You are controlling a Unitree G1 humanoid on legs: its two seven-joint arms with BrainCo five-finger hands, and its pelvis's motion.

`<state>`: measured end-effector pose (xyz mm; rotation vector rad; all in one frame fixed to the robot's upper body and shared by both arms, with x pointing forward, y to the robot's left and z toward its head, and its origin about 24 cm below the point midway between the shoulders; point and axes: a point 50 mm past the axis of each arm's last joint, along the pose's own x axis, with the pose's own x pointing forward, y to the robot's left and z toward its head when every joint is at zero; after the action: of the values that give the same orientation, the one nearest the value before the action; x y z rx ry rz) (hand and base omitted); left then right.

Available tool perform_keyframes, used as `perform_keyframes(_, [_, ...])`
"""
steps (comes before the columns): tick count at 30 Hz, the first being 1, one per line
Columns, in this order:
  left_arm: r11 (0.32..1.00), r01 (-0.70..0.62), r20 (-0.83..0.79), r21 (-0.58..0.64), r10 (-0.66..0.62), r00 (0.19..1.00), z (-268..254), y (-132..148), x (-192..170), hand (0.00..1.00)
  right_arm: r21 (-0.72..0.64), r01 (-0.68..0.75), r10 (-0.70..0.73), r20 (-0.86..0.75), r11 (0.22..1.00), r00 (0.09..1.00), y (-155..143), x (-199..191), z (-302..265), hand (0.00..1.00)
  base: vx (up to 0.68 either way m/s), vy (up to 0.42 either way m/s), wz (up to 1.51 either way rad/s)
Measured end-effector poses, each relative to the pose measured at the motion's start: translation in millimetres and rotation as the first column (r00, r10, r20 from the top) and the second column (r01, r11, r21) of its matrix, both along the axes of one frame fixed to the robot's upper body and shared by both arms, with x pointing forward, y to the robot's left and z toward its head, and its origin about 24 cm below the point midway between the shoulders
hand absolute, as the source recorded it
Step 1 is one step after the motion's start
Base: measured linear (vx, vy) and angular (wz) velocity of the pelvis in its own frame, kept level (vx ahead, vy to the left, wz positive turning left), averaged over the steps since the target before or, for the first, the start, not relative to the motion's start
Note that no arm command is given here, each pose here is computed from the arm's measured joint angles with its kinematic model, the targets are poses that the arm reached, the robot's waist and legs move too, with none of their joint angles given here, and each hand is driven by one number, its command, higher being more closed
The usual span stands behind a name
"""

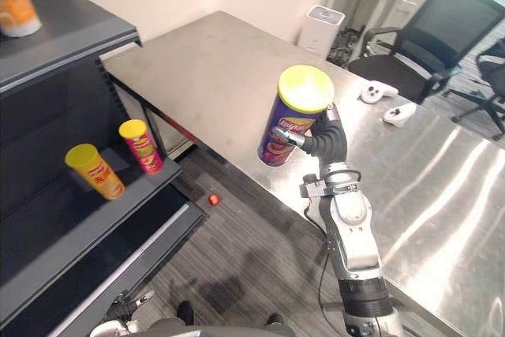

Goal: Put the gum and the chips on the shelf.

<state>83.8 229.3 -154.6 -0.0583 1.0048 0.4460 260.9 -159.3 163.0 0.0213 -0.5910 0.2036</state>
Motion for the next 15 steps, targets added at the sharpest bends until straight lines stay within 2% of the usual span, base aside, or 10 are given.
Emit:
perform_keyframes(7, [0.998,-0.049,-0.023,-0.036,0.048,0.999,-5,-14,-9,0.0,0.013,0.005,-0.005,0.034,1.0,0.999,0,3,9,1.0,-0.09,-0.045,1.18])
perform_keyframes(10, [0.998,-0.056,-0.021,-0.034,0.056,0.998,-4,-12,-5,0.0,0.031,0.087,-0.089,0.063,0.996,0.994,-19,3,16,1.0,-0.05,0.026,1.37])
perform_keyframes(12, [0.995,-0.074,-0.071,-0.07,0.069,0.995,-10,-25,-23,0.0,0.045,0.165,-0.168,0.073,0.985,0.983,-34,1,19,1.0,0.08,0.204,0.98])
perform_keyframes(15, [0.993,-0.091,-0.091,-0.072,0.085,0.992,-11,-25,-32,0.0,0.071,0.207,-0.212,0.066,0.976,0.975,-42,-2,16,1.0,0.01,0.125,0.53])
